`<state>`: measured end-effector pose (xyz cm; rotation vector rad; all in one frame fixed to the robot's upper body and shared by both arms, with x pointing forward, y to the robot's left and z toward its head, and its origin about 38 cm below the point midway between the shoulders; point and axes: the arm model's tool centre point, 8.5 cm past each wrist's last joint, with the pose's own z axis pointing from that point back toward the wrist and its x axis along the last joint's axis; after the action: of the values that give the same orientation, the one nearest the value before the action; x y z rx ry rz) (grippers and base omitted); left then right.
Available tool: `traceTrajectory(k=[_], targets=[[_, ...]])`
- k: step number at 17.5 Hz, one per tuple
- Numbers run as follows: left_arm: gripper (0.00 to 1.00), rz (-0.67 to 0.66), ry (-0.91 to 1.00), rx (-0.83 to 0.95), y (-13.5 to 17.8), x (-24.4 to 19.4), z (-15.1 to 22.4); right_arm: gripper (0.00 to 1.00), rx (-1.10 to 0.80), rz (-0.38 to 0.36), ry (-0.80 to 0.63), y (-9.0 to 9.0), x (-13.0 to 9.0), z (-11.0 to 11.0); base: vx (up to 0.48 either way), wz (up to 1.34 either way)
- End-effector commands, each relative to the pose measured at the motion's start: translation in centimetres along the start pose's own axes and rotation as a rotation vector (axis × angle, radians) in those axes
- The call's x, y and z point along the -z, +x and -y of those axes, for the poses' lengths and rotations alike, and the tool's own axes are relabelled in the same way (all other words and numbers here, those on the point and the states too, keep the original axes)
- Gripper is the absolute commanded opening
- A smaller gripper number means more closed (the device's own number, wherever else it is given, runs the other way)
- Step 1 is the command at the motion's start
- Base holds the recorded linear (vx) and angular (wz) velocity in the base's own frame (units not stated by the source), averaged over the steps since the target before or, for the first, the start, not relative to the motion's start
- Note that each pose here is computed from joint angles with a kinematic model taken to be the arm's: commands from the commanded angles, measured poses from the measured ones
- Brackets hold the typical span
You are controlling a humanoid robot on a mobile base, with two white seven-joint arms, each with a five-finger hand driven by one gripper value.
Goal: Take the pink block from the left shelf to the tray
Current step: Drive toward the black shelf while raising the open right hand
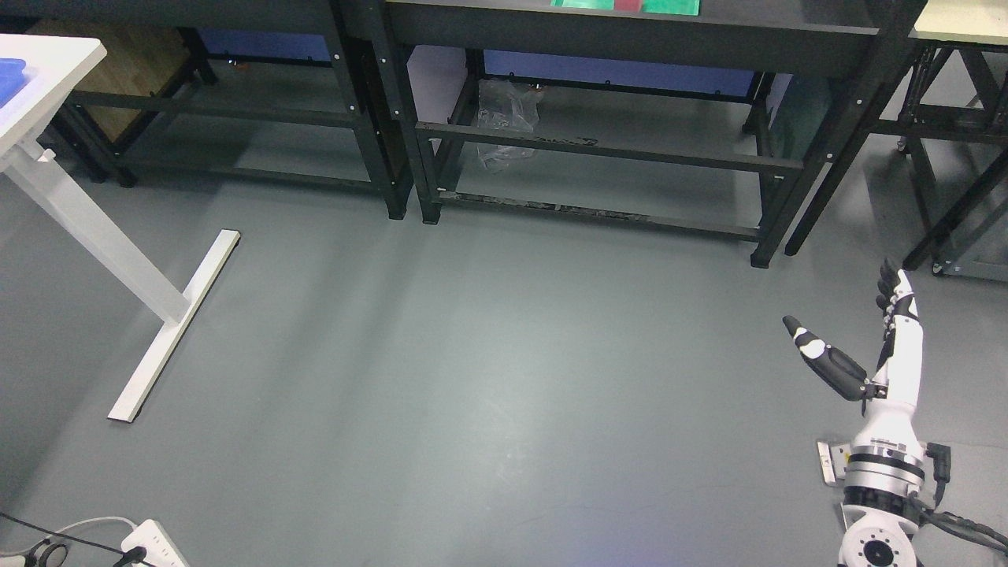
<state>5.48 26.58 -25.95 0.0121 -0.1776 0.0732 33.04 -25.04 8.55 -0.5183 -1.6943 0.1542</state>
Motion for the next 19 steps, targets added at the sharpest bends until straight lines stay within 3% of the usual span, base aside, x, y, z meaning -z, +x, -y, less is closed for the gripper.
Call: traceTrajectory(k=[1,19], targets=[[1.00,0.019,0.018,-0.004,0.69,-0.01,-1.14,1.00,-0.832,0.322,0.096,3.26,-1.12,-3.68,0.073,-0.06],[1.00,0.019,0.018,-0.004,0.69,-0.01,-1.14,1.00,-0.835,0.295,0.101,2.72,-1.56,-3.30,0.023,0.01]])
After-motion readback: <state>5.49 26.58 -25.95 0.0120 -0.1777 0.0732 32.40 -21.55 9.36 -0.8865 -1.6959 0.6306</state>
